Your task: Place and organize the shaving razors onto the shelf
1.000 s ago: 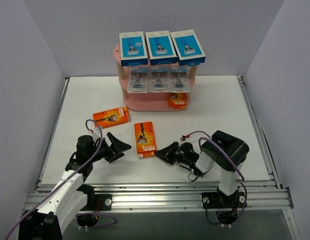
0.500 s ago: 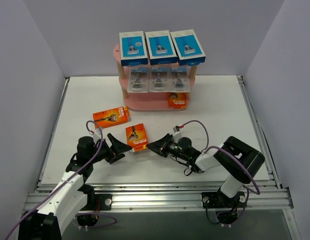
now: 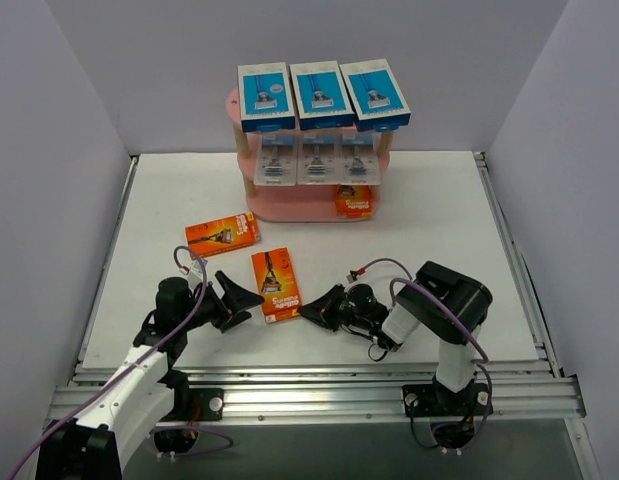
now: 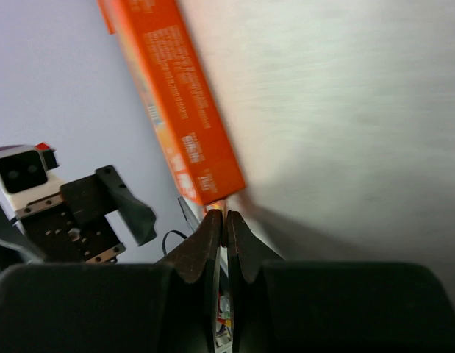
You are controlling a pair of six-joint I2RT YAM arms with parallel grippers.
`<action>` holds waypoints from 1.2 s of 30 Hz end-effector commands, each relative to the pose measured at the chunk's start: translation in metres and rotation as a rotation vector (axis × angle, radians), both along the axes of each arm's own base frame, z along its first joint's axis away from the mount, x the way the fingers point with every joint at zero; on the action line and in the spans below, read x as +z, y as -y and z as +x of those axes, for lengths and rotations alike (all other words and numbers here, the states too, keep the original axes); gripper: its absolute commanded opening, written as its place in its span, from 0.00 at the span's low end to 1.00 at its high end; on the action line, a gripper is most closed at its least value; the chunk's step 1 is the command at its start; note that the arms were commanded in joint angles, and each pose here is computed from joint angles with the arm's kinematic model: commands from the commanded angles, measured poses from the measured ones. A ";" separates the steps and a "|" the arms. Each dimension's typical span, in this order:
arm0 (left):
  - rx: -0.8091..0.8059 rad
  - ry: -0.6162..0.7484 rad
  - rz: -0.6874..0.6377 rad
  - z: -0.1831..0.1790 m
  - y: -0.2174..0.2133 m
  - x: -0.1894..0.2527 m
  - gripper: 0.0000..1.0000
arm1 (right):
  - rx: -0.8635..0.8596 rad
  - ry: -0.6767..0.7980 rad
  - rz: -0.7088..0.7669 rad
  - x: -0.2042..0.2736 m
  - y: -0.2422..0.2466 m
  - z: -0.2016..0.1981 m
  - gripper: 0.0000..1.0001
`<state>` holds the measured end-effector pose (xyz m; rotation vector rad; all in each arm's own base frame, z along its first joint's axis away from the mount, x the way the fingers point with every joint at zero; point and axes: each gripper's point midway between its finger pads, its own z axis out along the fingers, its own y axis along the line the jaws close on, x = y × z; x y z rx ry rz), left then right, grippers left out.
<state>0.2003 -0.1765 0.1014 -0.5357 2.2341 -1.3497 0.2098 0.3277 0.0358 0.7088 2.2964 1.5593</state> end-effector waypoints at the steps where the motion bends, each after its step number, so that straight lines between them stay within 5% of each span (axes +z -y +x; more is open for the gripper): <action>1: -0.013 0.057 -0.022 0.003 0.003 0.012 0.94 | -0.005 0.304 0.372 0.097 -0.010 0.008 0.00; 18: -0.021 0.044 0.000 0.002 0.002 0.001 0.94 | 0.001 0.170 0.287 0.035 -0.012 0.006 0.00; 36: -0.020 0.030 0.008 0.002 0.002 -0.008 0.94 | -0.011 0.126 0.270 0.021 -0.009 0.007 0.00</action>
